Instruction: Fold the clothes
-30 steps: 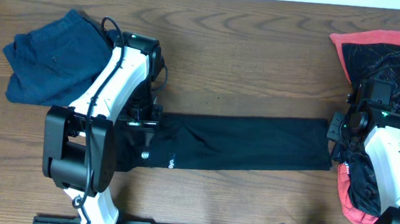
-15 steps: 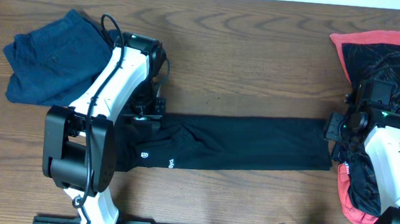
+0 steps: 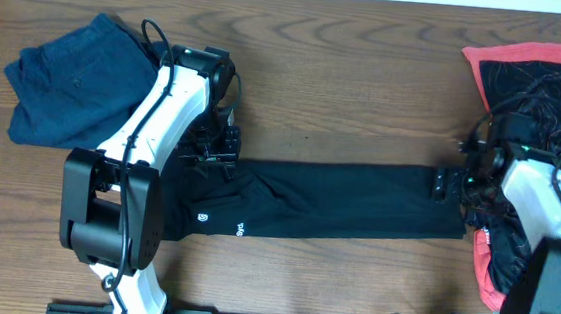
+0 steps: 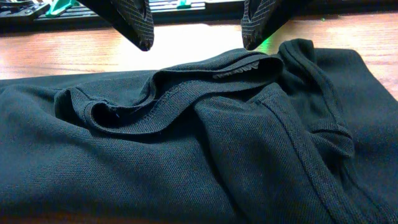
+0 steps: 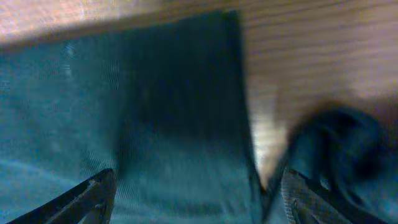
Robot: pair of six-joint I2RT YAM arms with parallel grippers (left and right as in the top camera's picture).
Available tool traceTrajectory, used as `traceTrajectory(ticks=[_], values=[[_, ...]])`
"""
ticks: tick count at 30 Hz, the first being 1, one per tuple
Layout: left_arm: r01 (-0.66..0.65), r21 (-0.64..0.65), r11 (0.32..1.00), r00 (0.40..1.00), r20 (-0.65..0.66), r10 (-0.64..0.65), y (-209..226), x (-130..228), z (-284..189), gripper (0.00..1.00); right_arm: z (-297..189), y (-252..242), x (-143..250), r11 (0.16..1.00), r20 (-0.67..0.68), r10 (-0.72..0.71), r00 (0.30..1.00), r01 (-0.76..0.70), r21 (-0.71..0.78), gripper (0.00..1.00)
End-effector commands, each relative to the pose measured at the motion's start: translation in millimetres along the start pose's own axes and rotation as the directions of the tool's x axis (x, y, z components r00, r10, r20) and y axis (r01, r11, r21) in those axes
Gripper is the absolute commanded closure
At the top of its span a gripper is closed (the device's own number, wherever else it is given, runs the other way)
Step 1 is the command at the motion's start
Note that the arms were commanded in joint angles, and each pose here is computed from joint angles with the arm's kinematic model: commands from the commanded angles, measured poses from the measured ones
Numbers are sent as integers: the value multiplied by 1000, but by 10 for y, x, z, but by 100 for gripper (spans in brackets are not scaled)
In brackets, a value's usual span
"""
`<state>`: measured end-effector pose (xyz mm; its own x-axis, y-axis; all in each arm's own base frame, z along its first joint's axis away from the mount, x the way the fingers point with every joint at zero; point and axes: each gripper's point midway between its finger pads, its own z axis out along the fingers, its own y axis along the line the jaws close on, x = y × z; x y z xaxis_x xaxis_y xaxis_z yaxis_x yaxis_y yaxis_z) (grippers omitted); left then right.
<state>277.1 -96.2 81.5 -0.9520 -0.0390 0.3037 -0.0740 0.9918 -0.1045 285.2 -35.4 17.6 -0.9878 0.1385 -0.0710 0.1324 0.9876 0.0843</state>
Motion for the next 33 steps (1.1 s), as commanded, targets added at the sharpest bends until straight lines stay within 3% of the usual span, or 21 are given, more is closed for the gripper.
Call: traceTrajectory(ticks=[1, 6, 8, 10, 11, 14, 19, 24, 28, 33], values=[[13, 14, 1000, 1000, 2, -13, -19, 22, -25, 52, 170, 90, 52, 992, -44, -92, 995, 88, -92, 16], [13, 14, 1000, 1000, 2, -13, -19, 22, -25, 51, 416, 106, 202, 986, -139, -122, 983, 104, -129, 20], [13, 14, 1000, 1000, 2, -13, -19, 22, -25, 51, 486, 105, 262, 986, -173, -119, 978, 96, -135, 38], [13, 14, 1000, 1000, 2, -13, -19, 22, -25, 51, 514, 106, 290, 986, -189, -118, 975, 93, -137, 76], [13, 14, 1000, 1000, 2, -13, -18, 22, -25, 52, 514, 106, 289, 986, -188, -118, 975, 93, -137, 87], [13, 14, 1000, 1000, 3, -13, -17, 21, -26, 51, 497, 108, 267, 987, -180, -116, 977, 92, -135, 99], [11, 17, 1000, 1000, 14, -11, -25, -9, -26, 51, 405, 85, 65, 994, -135, -22, 991, 6, -113, 99], [5, 27, 1000, 998, 61, -6, -38, -125, -33, 51, 35, -84, -463, 995, -26, 67, 997, -69, -66, 99], [17, 33, 999, 997, 69, -20, 1, -157, -44, 51, -335, -191, -765, 997, 32, 73, 997, -73, -17, 99], [31, 38, 999, 997, 70, -33, 39, -170, -53, 51, -690, -133, -875, 999, 34, 31, 999, -31, 13, 99]])
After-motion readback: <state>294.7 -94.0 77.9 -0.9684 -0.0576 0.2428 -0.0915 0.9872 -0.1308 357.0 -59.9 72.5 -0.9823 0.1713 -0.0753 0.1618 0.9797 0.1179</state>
